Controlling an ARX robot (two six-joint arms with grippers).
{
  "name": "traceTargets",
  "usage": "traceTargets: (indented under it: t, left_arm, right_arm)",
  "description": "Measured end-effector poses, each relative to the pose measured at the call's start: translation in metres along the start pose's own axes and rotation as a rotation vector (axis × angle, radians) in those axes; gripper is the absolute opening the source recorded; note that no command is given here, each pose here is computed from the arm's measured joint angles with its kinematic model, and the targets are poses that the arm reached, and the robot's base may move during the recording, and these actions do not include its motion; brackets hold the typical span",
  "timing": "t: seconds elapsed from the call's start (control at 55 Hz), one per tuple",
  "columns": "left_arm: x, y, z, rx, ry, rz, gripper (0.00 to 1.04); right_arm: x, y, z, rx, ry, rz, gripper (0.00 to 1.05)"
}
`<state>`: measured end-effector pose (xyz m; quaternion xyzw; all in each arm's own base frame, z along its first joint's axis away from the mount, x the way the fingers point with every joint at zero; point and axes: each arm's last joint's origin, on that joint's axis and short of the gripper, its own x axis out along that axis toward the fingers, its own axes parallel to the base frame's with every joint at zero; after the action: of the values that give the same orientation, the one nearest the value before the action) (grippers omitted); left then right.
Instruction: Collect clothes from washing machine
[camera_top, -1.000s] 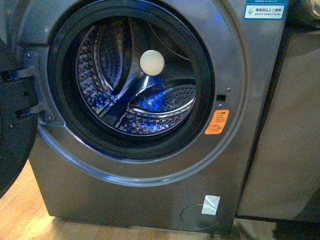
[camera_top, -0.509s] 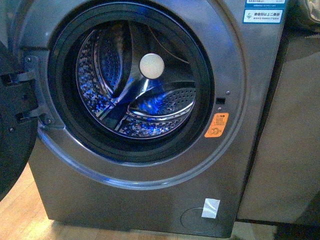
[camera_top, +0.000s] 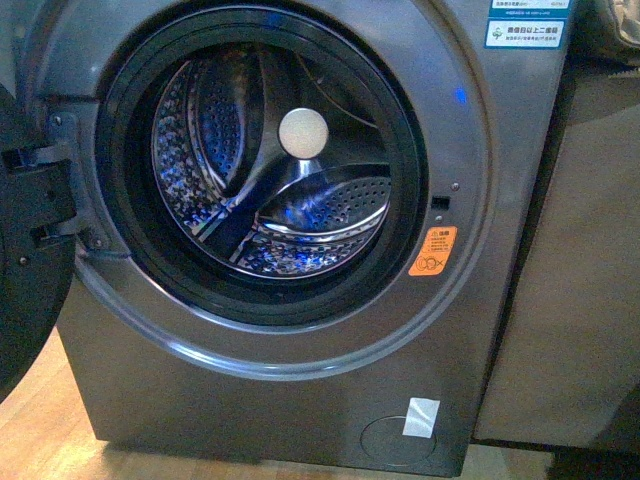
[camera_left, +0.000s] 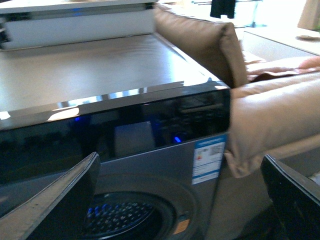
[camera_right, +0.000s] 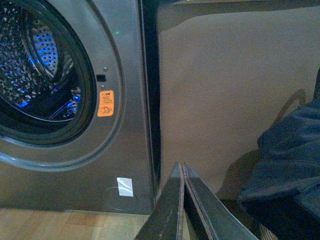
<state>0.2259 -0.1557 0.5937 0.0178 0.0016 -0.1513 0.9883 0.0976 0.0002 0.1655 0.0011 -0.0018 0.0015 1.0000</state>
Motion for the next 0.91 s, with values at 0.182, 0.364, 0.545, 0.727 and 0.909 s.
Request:
traceTargets:
  t: [0.182,0.364,0.545,0.727,0.909]
  left_arm:
    - [-0.039,0.042,0.008,-0.103,0.024,0.264,0.98]
    - [-0.043,0.056,-0.010,-0.167,0.165,0.430,0.98]
    - [-0.028,0.062,-0.024,-0.219,0.228,0.449,0.98]
    - [-0.046,0.070,-0.025,-0.157,-0.022,0.288,0.77]
    - [-0.109,0.085,-0.098,-0.103,-0.224,0.292,0.46]
  right_arm:
    - [0.000,0.000,0.000,0.000,0.000,0.000,0.02]
    - [0.000,0.000,0.000,0.000,0.000,0.000,0.02]
    - [0.000,0.000,0.000,0.000,0.000,0.000,0.02]
    - [0.000,0.000,0.000,0.000,0.000,0.000,0.02]
    - [0.000,0.000,0.000,0.000,0.000,0.000,0.02]
